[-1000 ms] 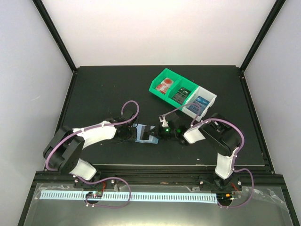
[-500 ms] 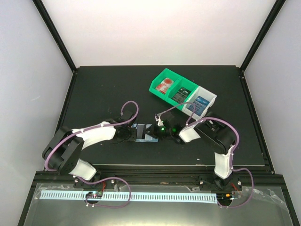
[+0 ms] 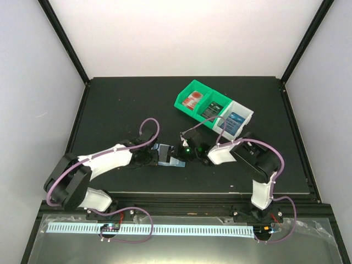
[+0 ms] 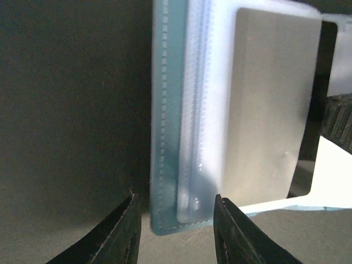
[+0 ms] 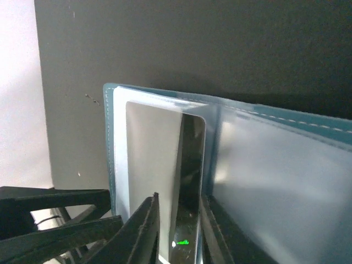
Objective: Put the credit cards into the card holder
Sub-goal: Insert the credit card into the card holder.
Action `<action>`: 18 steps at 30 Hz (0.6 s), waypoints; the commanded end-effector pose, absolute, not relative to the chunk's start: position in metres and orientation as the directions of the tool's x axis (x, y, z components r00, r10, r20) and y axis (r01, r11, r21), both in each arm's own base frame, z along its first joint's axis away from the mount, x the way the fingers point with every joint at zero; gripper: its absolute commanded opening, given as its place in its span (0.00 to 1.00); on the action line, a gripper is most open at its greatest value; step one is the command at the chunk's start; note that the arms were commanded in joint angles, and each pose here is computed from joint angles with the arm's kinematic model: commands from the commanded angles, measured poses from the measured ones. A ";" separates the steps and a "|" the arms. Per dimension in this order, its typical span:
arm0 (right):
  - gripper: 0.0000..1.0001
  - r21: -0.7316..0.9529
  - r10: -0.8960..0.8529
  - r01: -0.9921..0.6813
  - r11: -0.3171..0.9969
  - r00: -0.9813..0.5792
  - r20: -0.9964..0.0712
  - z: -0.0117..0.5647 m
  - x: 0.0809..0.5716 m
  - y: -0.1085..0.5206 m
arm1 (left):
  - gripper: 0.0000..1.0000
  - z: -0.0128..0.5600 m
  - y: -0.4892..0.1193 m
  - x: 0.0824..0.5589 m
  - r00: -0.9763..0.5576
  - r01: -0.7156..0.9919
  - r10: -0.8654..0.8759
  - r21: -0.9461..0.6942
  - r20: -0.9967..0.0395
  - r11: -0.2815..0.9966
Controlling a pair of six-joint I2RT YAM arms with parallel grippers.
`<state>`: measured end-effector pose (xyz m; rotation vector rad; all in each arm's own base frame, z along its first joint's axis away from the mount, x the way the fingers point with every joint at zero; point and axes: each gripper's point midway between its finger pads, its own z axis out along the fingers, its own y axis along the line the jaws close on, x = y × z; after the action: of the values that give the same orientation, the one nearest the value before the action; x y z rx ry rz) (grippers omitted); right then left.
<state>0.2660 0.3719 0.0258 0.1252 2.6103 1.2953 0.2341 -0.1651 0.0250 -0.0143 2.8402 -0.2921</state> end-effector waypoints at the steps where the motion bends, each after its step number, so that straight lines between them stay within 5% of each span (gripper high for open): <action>1: 0.28 0.681 0.157 -0.073 0.729 -0.950 -0.269 0.033 0.272 0.352 | 0.38 0.043 -0.164 0.239 -0.943 0.029 -0.042 -0.209 -0.331 0.978; 9: 0.31 0.581 0.114 -0.101 0.808 -0.940 -0.322 0.041 0.274 0.340 | 0.42 0.046 -0.172 0.247 -0.937 0.037 -0.050 -0.240 -0.347 0.970; 18: 0.08 0.593 0.038 -0.150 0.791 -0.955 -0.293 0.034 0.271 0.363 | 0.33 0.035 -0.177 0.249 -0.941 0.040 -0.049 -0.257 -0.333 0.966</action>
<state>0.2727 0.3526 0.0400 -0.0210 2.6713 0.9406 0.2410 -0.1704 0.0355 -0.0107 2.7904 -0.3368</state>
